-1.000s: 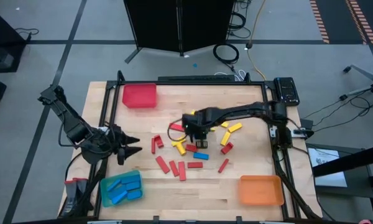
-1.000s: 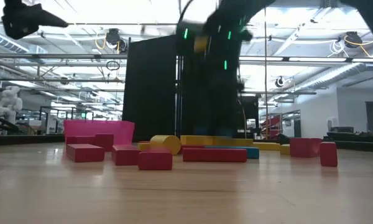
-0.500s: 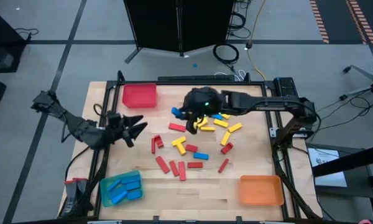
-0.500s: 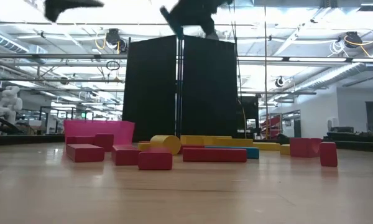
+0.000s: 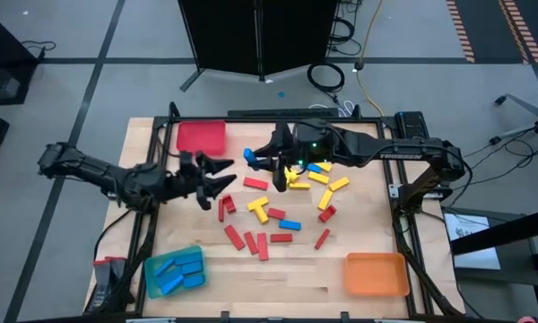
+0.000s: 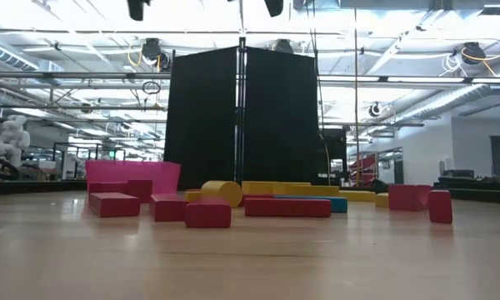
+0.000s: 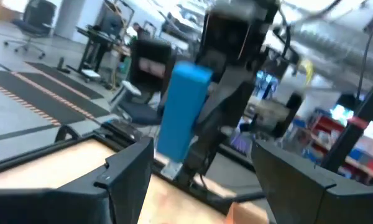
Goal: Sort blocks
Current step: Put the blue block into the green bin
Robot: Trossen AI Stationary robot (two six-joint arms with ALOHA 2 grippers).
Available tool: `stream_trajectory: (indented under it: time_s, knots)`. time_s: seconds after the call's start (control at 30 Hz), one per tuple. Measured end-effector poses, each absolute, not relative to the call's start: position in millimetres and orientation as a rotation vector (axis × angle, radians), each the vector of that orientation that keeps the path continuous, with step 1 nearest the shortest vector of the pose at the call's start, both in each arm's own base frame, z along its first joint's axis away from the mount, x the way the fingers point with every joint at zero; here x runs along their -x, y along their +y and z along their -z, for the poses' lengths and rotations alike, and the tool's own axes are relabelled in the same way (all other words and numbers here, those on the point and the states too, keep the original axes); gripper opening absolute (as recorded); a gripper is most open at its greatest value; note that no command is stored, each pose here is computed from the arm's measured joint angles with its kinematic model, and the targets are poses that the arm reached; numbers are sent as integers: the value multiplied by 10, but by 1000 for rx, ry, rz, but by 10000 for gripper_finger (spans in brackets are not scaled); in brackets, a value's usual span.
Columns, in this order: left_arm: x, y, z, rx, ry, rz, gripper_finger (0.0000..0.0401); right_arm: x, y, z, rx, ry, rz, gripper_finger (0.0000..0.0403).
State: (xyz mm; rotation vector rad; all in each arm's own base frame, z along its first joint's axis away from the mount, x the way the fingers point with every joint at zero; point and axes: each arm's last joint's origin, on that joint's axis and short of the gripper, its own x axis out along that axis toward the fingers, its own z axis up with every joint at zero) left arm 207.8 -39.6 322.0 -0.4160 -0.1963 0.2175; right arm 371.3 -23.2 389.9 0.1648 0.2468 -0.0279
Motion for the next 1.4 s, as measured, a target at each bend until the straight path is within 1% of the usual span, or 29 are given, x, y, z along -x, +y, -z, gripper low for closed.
stream_trajectory:
  time_s: [0.1,0.33,0.67,0.83,1.13,1.4]
  knots:
    - [-2169,-376,-3174,393,-187,-204,276,-3714,-226,-3902,-164,243,26,81]
    - [-2253,-365,-3209,299,-262,-180,276,-3712,-221,-3895,-175,251,27,81]
    - [-2315,-256,-3165,292,-249,-220,276,-3715,-169,-3896,-185,252,14,81]
    - [-2307,-225,-3223,299,-306,-187,276,-3718,-105,-3897,-178,252,-4,81]
    - [-2318,-210,-3306,288,-322,-106,276,-3720,-73,-3902,-170,247,-14,81]
    - [-2407,-224,-3225,328,-290,-94,276,-3726,-73,-3930,-168,217,-17,81]
